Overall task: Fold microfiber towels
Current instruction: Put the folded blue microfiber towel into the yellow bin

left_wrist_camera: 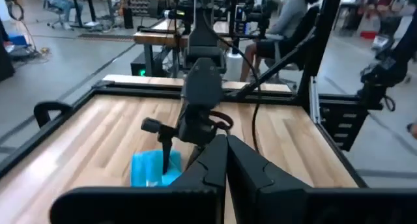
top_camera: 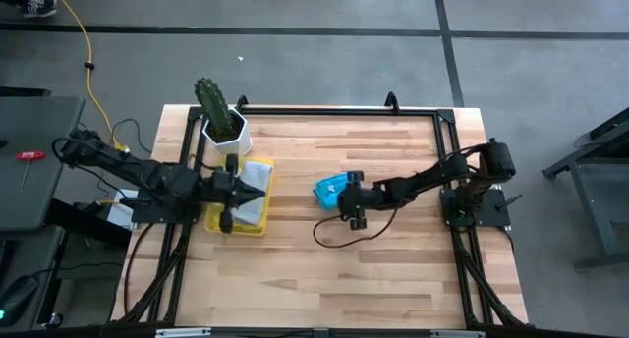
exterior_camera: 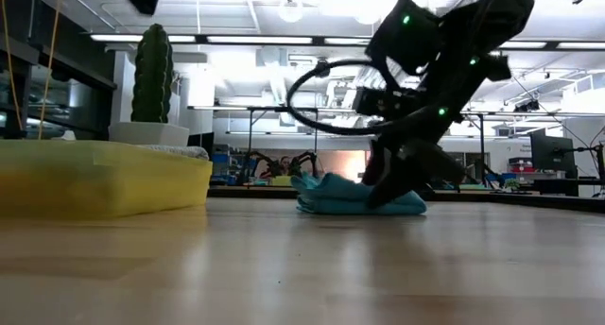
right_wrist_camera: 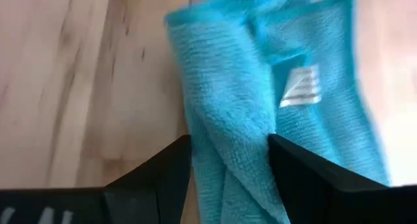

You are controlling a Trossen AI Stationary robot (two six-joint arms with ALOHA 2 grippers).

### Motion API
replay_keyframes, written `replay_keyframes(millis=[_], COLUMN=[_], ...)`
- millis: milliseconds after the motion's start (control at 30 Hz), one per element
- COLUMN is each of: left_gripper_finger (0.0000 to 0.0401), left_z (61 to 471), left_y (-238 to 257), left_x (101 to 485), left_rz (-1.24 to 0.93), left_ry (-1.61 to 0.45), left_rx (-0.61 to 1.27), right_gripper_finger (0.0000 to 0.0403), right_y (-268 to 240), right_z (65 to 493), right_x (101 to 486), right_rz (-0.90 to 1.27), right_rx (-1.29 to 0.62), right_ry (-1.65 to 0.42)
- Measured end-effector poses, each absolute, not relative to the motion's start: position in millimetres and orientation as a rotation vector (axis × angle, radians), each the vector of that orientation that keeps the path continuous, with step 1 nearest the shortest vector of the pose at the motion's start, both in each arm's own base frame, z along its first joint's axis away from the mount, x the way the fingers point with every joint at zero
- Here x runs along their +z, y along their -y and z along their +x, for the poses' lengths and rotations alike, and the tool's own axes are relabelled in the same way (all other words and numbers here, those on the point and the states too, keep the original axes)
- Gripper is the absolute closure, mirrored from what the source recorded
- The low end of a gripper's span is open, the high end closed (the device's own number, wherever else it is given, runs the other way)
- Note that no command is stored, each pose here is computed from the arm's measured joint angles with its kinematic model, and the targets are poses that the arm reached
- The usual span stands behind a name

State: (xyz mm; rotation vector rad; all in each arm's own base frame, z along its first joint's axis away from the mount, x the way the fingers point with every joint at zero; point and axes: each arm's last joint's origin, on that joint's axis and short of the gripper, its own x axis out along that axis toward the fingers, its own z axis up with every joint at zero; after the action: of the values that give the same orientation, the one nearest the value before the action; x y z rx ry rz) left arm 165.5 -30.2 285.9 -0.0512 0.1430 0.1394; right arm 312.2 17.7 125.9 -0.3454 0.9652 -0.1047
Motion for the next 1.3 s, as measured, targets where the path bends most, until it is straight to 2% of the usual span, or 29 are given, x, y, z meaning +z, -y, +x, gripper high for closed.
replay_keyframes(millis=[133,300,433,600,733,900,1033,1300], left_gripper_finger=[0.0401,0.0401,0.0401,0.0401,0.0401,0.0401,0.0401,0.0401], left_z=[148.1,133.6,131.0,130.4,129.8,129.5,129.6,129.6], left_y=[24.9,23.0,24.8,26.1,26.1,26.0,26.4,27.6], left_x=[278.4,285.6,285.6,289.7,292.2,295.4,295.7,296.7], left_rz=[-0.093,-0.121,-0.117,-0.13,-0.14,-0.134,-0.126,-0.128], left_ry=[-0.082,-0.013,-0.006,0.036,0.061,0.092,0.093,0.101], left_rx=[0.137,0.12,0.105,0.116,0.144,0.144,0.13,0.09], right_gripper_finger=[0.0213,0.024,0.0285,0.0383,0.0389,0.0398,0.04,0.0402], right_y=[-10.6,-6.6,-6.9,-6.4,-6.2,-6.9,-9.7,-11.2], right_z=[313.2,314.7,313.8,312.8,315.4,336.6,369.2,408.0], right_x=[115.3,105.9,105.1,104.2,107.0,133.8,176.0,250.1], right_rz=[-0.294,-0.282,-0.275,-0.21,-0.133,-0.09,-0.06,-0.155], right_rx=[-0.097,-0.09,-0.079,-0.121,-0.172,-0.164,-0.121,-0.076], right_ry=[-1.013,-1.048,-1.058,-1.065,-1.033,-0.939,-0.764,-0.453])
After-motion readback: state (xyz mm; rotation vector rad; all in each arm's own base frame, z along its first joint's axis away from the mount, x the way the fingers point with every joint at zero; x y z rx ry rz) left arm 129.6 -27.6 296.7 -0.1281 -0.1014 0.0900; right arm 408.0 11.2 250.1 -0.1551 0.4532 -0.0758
